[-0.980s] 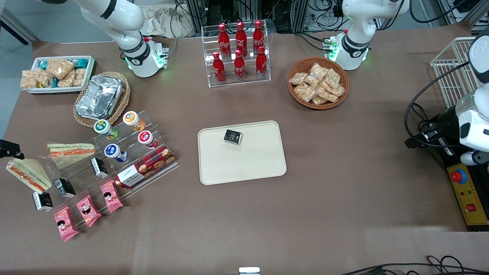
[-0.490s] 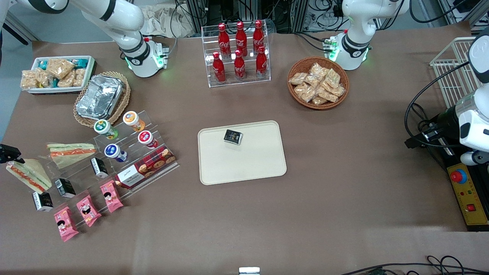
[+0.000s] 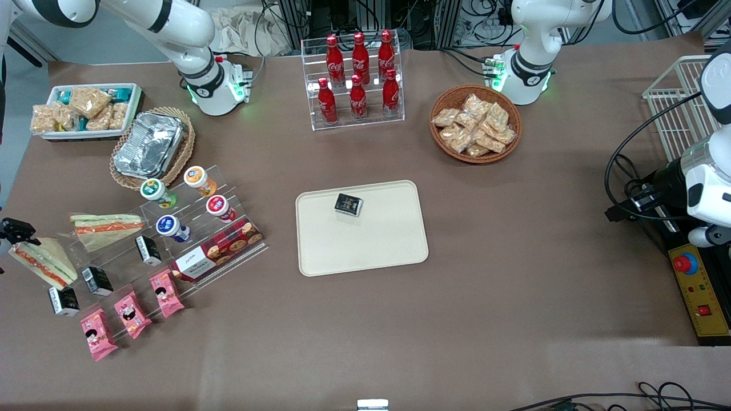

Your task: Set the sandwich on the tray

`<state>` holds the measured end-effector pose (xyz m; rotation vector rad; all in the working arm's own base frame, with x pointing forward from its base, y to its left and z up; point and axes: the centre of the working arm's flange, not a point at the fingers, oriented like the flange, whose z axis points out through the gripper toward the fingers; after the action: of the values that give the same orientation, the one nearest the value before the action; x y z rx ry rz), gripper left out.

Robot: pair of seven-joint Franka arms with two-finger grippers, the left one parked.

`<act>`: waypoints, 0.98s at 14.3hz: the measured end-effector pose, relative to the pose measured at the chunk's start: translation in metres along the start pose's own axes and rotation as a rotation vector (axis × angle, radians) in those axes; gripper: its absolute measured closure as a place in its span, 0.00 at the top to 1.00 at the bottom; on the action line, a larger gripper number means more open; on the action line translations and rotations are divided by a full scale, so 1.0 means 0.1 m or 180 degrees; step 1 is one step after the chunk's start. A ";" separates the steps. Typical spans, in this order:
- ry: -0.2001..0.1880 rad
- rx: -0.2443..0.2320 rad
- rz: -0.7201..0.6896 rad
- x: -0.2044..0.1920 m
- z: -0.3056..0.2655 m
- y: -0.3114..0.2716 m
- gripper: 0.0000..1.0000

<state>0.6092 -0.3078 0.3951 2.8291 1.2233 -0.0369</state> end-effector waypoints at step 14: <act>0.0073 0.0115 0.0013 0.05 0.00 -0.09 0.39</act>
<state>0.6067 -0.2979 0.3948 2.8706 1.2337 -0.0268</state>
